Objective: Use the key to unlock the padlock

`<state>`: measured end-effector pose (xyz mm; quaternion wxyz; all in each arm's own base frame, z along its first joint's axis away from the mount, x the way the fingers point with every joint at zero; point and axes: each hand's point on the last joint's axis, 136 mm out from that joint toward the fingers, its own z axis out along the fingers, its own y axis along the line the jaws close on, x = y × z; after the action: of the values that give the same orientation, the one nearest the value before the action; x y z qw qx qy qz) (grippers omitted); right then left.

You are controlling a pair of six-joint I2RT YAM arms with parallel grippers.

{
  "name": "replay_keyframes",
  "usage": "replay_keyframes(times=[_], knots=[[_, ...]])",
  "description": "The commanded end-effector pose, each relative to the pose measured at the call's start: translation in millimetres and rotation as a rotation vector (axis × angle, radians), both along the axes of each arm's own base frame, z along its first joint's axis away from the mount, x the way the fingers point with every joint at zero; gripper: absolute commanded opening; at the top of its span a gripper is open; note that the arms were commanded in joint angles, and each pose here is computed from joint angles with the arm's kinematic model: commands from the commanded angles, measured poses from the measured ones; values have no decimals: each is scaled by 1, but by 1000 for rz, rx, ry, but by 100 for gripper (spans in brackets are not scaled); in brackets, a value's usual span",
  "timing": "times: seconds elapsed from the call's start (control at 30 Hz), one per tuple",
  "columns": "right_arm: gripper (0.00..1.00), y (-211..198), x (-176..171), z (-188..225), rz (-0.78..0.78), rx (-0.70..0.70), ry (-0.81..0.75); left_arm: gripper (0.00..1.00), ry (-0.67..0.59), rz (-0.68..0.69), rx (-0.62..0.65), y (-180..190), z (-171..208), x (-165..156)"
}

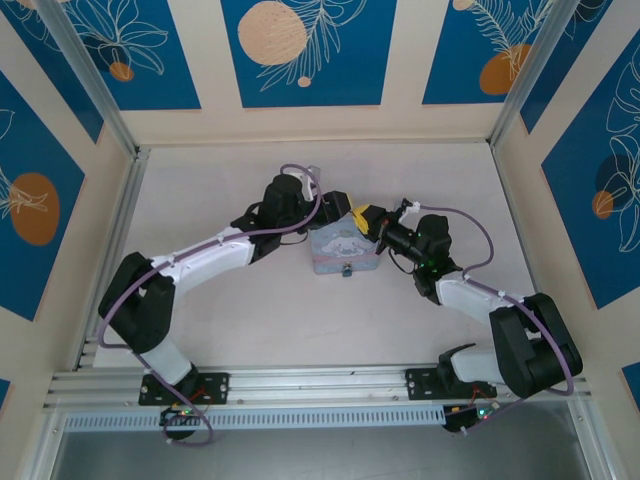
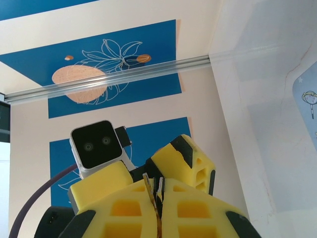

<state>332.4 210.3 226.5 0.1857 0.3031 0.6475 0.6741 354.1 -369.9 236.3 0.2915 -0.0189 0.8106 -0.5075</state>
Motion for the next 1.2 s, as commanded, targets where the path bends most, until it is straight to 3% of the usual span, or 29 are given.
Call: replay_keyframes(times=[0.0, 0.23, 0.57, 0.8, 0.83, 0.87, 0.93, 0.97, 1.03, 1.17], knots=[[0, 3, -1, 15, 6, 5, -45, 48, 35, -5, -83, -5, 4, 3], [0, 1, 0, 14, -5, 12, -44, 38, 81, 13, -171, -9, 2, 5], [0, 3, 1, 11, -5, 13, -35, 23, 93, 43, -192, -6, -2, 8], [0, 3, -1, 7, -1, 11, -24, 0, 84, 35, -200, -8, 2, 8], [2, 2, -1, 5, -1, 7, -16, 0, 82, 36, -198, -7, 2, 8], [17, 1, -2, 2, 1, 3, -5, 0, 77, 34, -195, -7, 2, 8], [57, -7, -8, -3, -4, -15, -4, 0, 54, 32, -171, -5, 4, 7], [65, -12, -12, -8, -5, -33, 8, 0, 37, 30, -155, -3, 6, 7], [70, -24, -24, -20, -19, -95, 37, 0, -8, 22, -94, 3, 8, 6], [70, -48, -45, -30, -39, -241, 39, 0, -95, 3, -12, 11, 13, 2]])
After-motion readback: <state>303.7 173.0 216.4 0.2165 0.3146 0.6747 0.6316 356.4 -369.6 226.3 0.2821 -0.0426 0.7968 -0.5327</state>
